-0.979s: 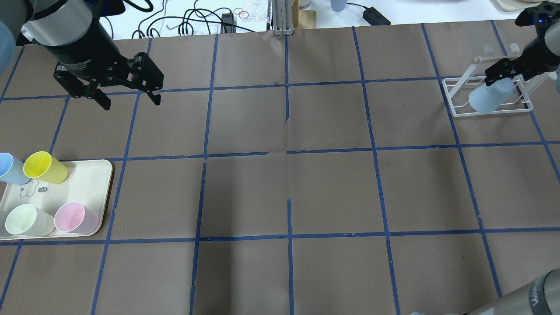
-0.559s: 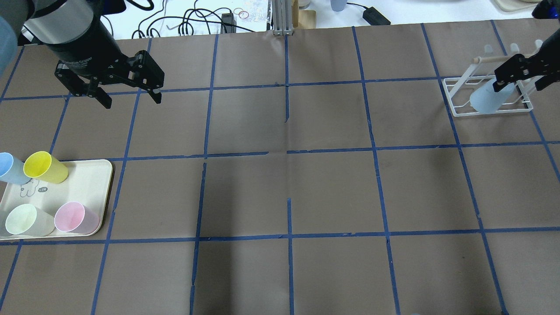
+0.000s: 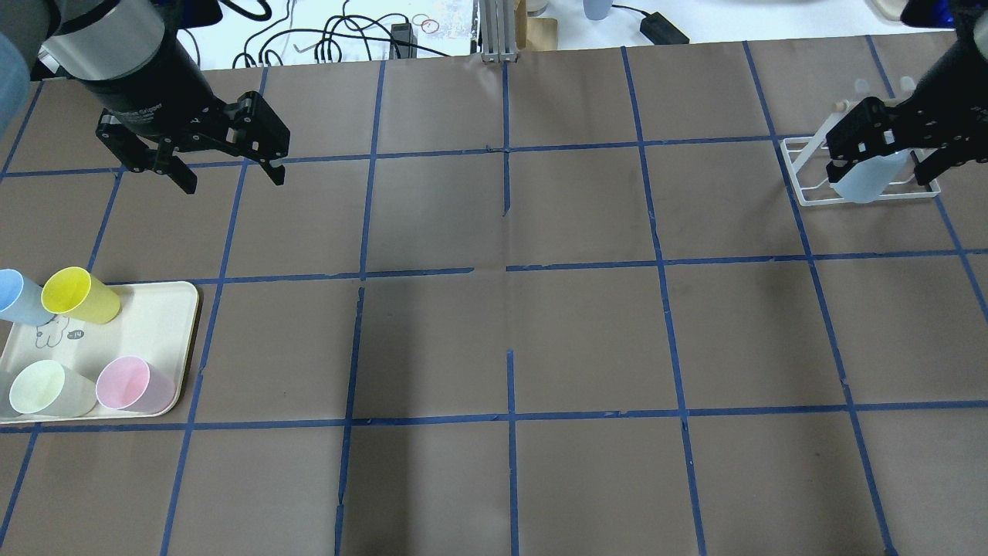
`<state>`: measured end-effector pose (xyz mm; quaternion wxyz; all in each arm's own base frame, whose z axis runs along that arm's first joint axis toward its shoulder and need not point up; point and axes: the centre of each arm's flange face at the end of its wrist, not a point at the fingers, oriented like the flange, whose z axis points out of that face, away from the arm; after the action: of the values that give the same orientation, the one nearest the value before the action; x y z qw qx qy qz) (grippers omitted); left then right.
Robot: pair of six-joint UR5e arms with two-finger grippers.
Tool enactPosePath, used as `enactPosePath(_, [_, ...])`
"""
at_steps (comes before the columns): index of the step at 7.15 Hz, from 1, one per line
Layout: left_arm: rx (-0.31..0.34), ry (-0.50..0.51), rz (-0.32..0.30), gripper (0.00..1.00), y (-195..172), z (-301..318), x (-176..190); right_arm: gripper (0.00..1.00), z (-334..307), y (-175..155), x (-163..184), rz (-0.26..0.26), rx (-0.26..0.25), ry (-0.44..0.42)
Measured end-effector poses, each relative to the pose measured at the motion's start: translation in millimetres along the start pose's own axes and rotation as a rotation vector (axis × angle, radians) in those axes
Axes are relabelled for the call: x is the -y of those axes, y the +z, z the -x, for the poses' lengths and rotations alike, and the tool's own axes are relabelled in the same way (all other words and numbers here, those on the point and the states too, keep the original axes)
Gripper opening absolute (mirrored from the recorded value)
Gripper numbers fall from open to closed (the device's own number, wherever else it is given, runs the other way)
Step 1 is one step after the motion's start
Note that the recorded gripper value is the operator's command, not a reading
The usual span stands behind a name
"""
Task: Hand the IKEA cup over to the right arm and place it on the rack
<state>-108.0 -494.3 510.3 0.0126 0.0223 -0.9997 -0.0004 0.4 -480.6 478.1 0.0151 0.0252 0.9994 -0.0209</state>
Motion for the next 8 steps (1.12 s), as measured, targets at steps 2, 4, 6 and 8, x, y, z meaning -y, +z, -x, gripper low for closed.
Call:
enactPosePath(2, [-0.001,-0.001,0.0,1.0,0,0,0,1.0,58,-9,-18,0.015,-0.008,-0.059])
enactPosePath(4, [-0.002,-0.004,-0.001,1.0,0,0,0,1.0,83,-20,-41,0.021,-0.01,-0.079])
enactPosePath(6, [-0.002,-0.005,-0.002,1.0,-1,0,-1,1.0,97,-24,-54,0.032,-0.003,-0.069])
enactPosePath(8, [-0.001,-0.006,-0.004,1.0,-2,0,-2,1.0,118,-21,-62,0.045,-0.001,-0.048])
